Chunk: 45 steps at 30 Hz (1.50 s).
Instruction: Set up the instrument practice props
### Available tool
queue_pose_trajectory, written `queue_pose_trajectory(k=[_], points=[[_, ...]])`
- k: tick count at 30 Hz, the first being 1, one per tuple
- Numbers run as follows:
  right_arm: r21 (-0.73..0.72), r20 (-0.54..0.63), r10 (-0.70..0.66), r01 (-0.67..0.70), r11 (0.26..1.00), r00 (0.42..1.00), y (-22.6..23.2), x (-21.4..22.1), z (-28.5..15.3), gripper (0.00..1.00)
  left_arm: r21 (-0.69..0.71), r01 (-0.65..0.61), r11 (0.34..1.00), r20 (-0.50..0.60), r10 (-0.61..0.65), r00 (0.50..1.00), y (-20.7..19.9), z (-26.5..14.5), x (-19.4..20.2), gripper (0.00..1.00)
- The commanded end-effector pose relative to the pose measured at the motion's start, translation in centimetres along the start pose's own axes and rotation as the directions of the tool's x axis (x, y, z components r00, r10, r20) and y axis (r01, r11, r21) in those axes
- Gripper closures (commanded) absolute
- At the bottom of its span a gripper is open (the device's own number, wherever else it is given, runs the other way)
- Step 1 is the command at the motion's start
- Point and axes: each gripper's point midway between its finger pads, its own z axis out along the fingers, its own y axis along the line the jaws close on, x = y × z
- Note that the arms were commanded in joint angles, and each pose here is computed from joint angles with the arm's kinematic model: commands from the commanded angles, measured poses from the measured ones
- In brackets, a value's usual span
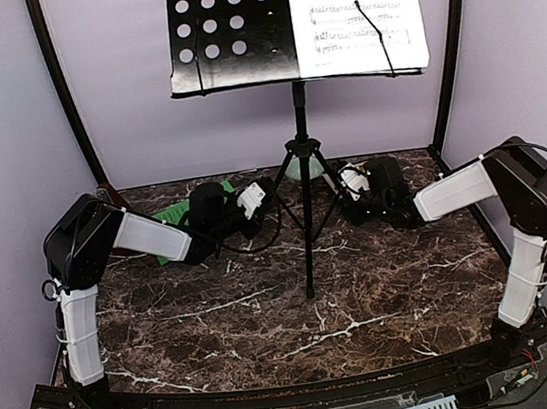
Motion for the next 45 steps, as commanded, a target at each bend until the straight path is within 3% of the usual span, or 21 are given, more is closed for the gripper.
queue_pose_trajectory(k=[1, 11, 17, 23, 30, 34, 36, 40, 43, 45], points=[[0.070, 0.110, -0.010, 0.002, 0.998, 0.994, -2.2, -3.6, 0.5, 0.73, -0.069, -0.047, 0.997, 0.058, 0.051, 0.997, 2.4, -2.1, -3.2, 1.00], [0.024, 0.140, -0.025, 0.022, 0.999, 0.990, -0.2, -4.8, 1.1, 0.73, -0.097, -0.051, 0.994, -0.001, 0.051, 0.999, 2.9, -3.3, -2.6, 0.98], [0.017, 0.164, -0.017, 0.014, 1.000, 0.986, 0.2, -5.5, 0.0, 0.65, -0.121, 0.015, 0.993, -0.099, -0.027, 0.995, 3.8, -4.8, -2.2, 0.64], [0.002, 0.204, 0.014, -0.014, 1.000, 0.979, 0.1, -6.8, -1.8, 0.51, -0.166, 0.178, 0.970, -0.244, -0.216, 0.945, 5.4, -7.9, 0.7, 0.44], [-0.026, 0.238, 0.041, -0.036, 0.999, 0.970, 0.4, -8.4, -4.1, 0.34, -0.362, 0.416, 0.834, -0.457, -0.548, 0.700, 7.7, -10.8, 7.4, 0.31], [-0.044, 0.242, 0.086, -0.078, 0.996, 0.966, 0.4, -8.8, -5.3, 0.31, -0.456, 0.542, 0.706, -0.445, -0.708, 0.548, 8.9, -13.1, 9.9, 0.29], [-0.057, 0.243, 0.108, -0.097, 0.994, 0.964, 0.4, -8.9, -5.9, 0.30, -0.506, 0.556, 0.659, -0.425, -0.752, 0.504, 9.7, -14.0, 11.2, 0.29], [-0.083, 0.271, 0.157, -0.140, 0.987, 0.950, 0.4, -9.5, -8.0, 0.30, -0.646, 0.553, 0.527, -0.384, -0.850, 0.361, 11.1, -16.2, 15.3, 0.30], [-0.088, 0.277, 0.170, -0.151, 0.985, 0.946, 0.4, -9.6, -8.7, 0.29, -0.693, 0.575, 0.435, -0.322, -0.900, 0.292, 11.9, -17.1, 17.5, 0.32], [-0.089, 0.275, 0.171, -0.152, 0.984, 0.946, 0.3, -9.5, -9.0, 0.29, -0.705, 0.575, 0.415, -0.314, -0.910, 0.272, 12.1, -17.2, 18.6, 0.33]])
